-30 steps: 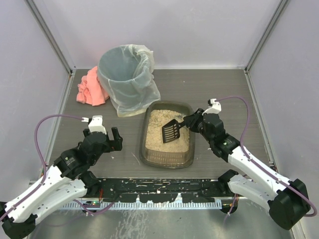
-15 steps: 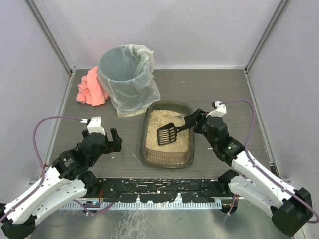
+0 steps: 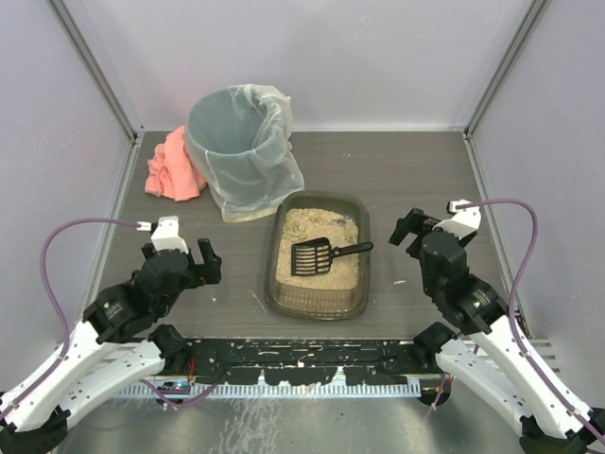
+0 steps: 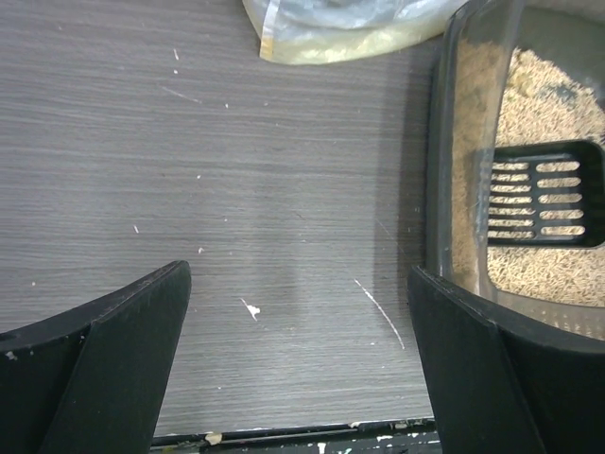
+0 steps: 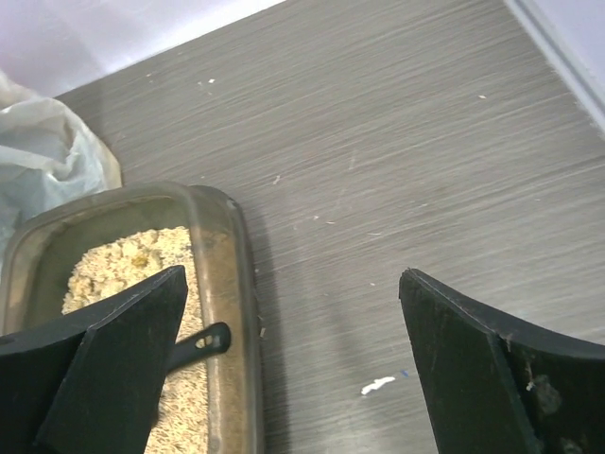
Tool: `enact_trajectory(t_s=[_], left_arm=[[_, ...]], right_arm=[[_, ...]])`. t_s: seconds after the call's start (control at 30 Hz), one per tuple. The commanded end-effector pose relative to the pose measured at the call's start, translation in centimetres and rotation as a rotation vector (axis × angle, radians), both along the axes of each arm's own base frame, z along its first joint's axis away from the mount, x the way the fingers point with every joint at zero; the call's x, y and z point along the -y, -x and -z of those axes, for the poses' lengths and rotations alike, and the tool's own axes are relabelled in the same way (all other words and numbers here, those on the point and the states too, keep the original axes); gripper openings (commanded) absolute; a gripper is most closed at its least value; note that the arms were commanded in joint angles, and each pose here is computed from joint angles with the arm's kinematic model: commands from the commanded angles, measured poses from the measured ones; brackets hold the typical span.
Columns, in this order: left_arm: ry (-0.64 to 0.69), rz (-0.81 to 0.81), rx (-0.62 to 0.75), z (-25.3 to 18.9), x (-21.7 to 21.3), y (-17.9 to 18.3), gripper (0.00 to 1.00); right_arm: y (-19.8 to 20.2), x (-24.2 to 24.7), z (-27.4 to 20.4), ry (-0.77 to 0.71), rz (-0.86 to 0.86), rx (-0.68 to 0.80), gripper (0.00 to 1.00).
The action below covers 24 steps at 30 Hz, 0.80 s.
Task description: Clean the litter box
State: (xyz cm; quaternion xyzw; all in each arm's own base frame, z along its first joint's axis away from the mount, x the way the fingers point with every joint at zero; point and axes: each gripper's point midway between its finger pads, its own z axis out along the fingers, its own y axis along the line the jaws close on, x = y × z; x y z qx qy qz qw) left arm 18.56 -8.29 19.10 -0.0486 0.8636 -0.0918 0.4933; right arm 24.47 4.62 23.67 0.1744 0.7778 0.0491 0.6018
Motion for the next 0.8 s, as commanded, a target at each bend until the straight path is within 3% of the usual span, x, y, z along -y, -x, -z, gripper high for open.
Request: enact_trajectory(t_s=[0.0,0.2,0.77], left_arm=[[-0.007,-0.014,0.050,-3.5,-1.4,0.4,0.98],[-0.052,-0.025,0.066,-5.1,-3.4,1.6,0.98],[-0.037,-0.024,0.097,-5.0,-4.0,2.1,0.98]], right_arm=[[2.3,2.7,-0.9,0.045,0.066,-0.027,1.00],[3.6,2.1,-2.1,-0.042,0.001,0.020,1.00],[4.7,2.5,-3.2,-0.026,-0.049,0.079,1.00]])
